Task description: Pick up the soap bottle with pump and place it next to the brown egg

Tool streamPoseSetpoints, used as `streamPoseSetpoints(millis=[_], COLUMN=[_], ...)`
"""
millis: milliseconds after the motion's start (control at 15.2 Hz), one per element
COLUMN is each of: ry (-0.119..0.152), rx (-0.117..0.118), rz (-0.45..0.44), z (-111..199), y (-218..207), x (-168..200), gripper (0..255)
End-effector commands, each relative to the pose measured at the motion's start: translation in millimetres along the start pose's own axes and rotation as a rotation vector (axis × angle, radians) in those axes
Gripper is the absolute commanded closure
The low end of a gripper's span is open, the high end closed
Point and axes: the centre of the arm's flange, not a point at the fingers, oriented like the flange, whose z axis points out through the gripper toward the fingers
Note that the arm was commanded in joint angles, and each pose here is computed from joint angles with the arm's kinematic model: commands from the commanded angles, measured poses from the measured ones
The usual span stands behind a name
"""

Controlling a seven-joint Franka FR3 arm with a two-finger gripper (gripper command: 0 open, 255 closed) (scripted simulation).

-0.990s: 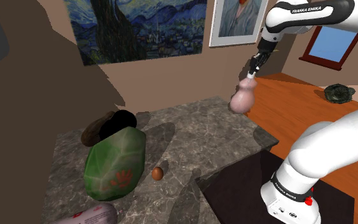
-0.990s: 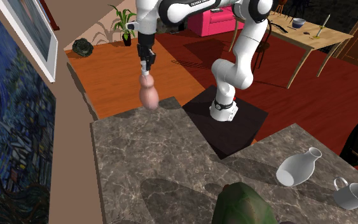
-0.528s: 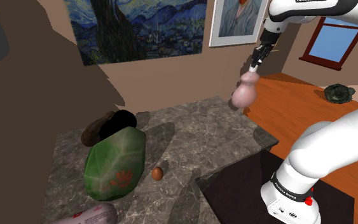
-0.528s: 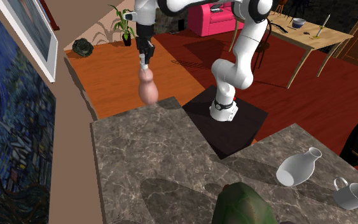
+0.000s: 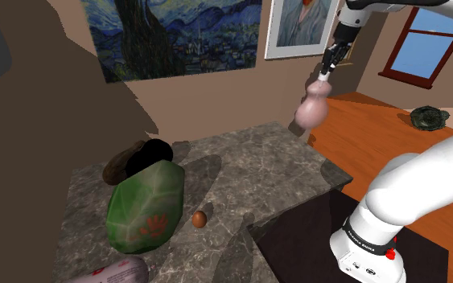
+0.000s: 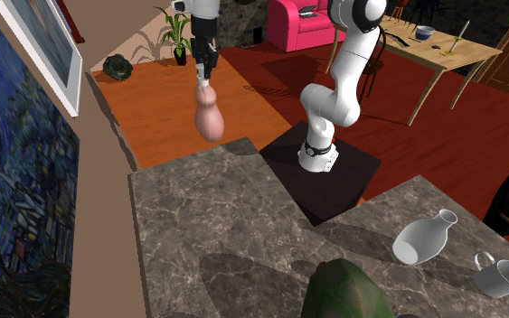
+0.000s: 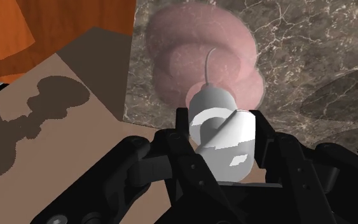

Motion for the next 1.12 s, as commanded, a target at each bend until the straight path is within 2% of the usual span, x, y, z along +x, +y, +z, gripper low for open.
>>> streamPoseSetpoints(millis=[0, 1056], ry=[0.001, 0.001], rx=[0.0, 0.0], rz=[0.0, 0.0], z=[-10.0, -93.2], y=[0.6, 1.7], x=[1.8, 16.4], gripper=[255, 255])
